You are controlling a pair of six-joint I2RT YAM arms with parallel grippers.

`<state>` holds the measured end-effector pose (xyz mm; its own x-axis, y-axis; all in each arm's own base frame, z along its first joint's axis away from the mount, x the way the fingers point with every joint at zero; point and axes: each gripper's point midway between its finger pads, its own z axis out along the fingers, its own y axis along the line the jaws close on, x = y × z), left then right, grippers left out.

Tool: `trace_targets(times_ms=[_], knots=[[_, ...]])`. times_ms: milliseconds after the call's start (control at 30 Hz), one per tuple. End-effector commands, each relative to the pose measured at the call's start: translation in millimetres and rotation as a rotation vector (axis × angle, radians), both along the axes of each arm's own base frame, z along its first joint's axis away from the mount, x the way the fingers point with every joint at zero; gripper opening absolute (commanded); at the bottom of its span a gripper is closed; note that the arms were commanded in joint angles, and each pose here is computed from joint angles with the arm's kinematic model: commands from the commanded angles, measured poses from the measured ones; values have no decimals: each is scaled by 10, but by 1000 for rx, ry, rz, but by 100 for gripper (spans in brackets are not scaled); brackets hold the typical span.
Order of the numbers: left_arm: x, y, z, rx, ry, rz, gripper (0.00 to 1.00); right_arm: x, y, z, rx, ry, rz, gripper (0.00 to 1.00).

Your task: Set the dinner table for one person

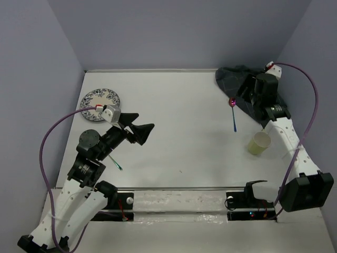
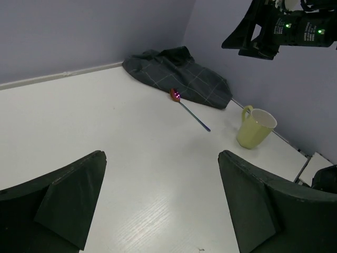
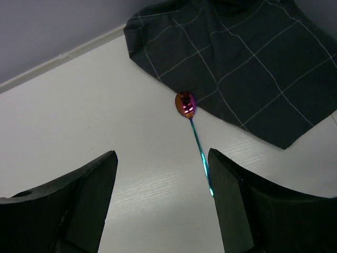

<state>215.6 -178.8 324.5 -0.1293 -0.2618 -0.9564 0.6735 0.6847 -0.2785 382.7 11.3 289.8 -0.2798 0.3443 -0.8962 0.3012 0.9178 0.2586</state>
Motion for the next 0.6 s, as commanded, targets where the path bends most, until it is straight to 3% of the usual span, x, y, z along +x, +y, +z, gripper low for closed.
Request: trace_targets(times_ms=[0,200,400,533,567], knots=[[0,38,110,8,-48,14,99,400,-206,117,-26,-49,-71,75],[43,83,85,17,-48,49,99,868,-451,22,81,-80,-131,75],[62,117,77,11,-46,71,99,1383,-906,-124,221,-148,-293,76],[79,134,71,9,-46,85,99,1780,-1231,-154,236,-215,-452,76],[83,134,63,12,-46,87,99,1895,-1319,-351,245,-195,-483,77]])
